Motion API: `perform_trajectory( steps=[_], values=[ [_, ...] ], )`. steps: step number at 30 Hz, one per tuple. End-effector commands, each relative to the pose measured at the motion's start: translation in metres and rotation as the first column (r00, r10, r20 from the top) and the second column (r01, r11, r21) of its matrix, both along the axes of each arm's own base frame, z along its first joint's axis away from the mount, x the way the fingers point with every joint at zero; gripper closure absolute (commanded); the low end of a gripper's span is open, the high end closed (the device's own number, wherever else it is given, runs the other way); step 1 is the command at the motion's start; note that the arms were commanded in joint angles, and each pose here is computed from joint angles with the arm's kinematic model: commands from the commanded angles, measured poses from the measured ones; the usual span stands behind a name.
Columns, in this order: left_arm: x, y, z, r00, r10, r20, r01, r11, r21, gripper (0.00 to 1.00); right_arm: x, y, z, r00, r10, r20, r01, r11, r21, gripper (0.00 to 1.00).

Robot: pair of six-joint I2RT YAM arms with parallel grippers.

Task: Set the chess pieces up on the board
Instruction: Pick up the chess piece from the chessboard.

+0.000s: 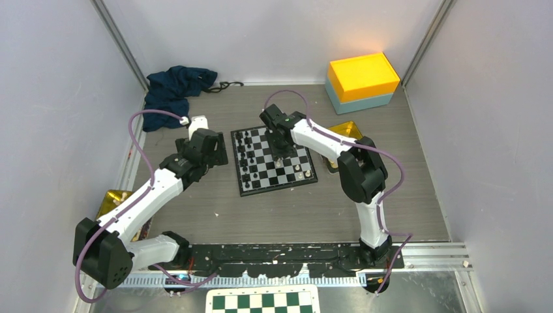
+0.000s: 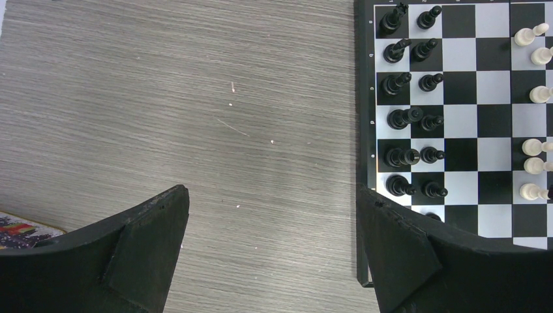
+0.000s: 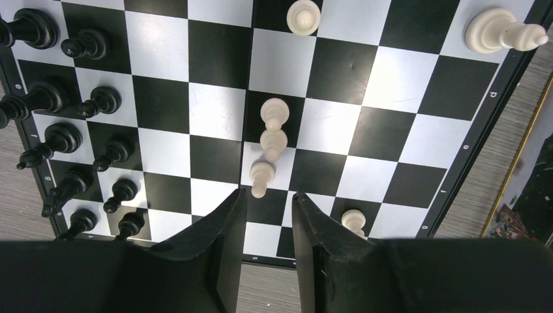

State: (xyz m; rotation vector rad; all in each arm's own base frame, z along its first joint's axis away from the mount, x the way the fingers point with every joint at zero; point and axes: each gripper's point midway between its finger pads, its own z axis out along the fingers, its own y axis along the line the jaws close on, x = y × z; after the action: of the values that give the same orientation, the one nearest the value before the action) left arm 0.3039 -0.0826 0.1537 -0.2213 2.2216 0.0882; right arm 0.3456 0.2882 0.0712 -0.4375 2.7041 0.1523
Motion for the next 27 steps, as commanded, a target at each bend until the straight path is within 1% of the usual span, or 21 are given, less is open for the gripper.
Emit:
perform_trajectory(
  steps=[1,13,17,27],
  values=[
    [0.009,0.000,0.011,0.999,0.009,0.053,-0.008,1.000,-0.016,0.00,0.005,0.010,0.008,1.000,0.018,0.020,-0.018,1.000,0.020,0.62],
    [0.008,0.001,0.009,0.999,0.010,0.049,-0.009,1.000,-0.012,0.00,0.005,0.011,-0.002,1.000,0.022,0.003,-0.022,1.000,0.013,0.62],
    [0.008,0.000,0.009,0.999,0.010,0.048,-0.009,1.000,-0.013,0.00,0.005,0.011,-0.005,1.000,0.025,-0.002,-0.025,1.000,0.011,0.64],
    [0.008,0.001,0.007,0.999,0.011,0.045,-0.010,1.000,-0.010,0.00,0.004,0.014,-0.009,0.999,0.029,-0.015,-0.029,0.999,0.014,0.72]
  ],
)
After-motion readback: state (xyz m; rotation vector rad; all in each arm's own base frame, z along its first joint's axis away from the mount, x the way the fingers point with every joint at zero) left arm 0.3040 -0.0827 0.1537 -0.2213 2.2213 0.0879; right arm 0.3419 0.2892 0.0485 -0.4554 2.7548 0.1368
